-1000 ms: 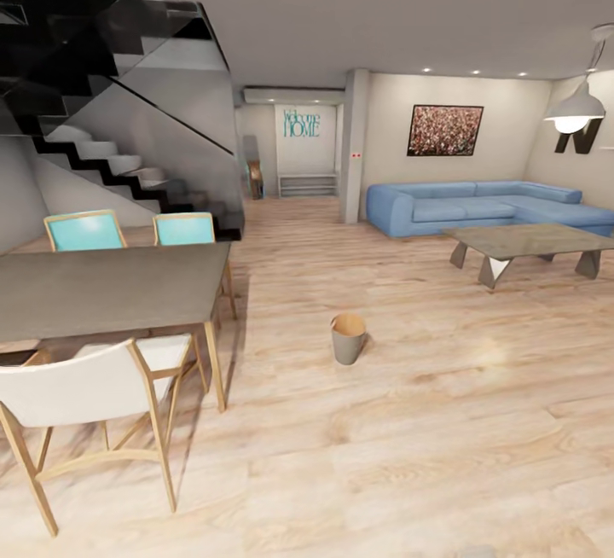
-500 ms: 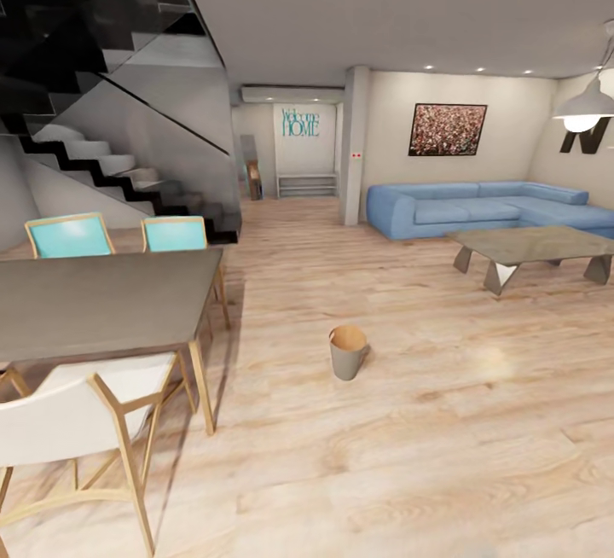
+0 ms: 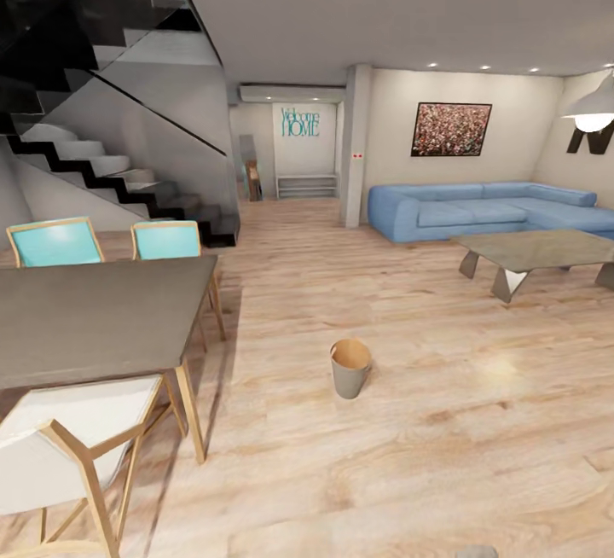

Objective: Put the three can of soda from the living room inside the tash can in the kitchen.

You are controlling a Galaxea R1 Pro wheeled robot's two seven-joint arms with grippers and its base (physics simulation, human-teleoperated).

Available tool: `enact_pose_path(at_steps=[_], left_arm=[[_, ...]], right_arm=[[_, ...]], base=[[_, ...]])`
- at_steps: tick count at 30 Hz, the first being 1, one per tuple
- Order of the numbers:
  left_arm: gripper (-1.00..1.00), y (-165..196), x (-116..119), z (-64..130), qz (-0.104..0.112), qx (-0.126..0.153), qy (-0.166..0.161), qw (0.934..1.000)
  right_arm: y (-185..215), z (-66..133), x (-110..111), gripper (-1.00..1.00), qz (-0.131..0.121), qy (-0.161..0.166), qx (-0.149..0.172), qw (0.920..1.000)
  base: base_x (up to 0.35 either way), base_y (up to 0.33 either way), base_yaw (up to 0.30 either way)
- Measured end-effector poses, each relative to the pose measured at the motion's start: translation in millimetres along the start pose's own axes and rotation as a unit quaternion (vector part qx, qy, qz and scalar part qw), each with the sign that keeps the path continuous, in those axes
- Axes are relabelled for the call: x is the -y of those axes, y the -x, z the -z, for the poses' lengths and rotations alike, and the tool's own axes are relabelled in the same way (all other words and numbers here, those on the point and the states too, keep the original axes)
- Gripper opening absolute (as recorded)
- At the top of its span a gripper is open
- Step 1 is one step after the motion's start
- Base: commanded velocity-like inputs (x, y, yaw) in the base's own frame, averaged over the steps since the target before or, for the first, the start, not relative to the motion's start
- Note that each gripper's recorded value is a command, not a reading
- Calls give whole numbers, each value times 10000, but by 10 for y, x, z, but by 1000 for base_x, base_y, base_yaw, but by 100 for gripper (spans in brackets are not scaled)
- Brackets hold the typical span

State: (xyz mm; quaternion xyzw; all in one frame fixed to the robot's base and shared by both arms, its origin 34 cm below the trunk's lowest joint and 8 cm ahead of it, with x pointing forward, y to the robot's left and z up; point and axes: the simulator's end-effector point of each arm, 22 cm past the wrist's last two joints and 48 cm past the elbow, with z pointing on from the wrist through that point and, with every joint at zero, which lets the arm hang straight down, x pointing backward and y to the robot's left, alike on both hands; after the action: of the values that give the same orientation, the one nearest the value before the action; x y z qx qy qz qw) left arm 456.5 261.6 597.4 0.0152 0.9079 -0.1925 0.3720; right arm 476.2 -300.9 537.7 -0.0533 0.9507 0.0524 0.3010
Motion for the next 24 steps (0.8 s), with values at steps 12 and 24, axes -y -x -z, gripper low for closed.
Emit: enact_pose_path(at_steps=[12,24], left_arm=[[100,0,0,0,0,0,0,10000],[100,0,0,0,0,0,0,10000]], right_arm=[[3,0,0,100,1,0,5,10000],[2,0,0,100,0,0,8,10000]], base=[[345,0,0],[345,0,0]])
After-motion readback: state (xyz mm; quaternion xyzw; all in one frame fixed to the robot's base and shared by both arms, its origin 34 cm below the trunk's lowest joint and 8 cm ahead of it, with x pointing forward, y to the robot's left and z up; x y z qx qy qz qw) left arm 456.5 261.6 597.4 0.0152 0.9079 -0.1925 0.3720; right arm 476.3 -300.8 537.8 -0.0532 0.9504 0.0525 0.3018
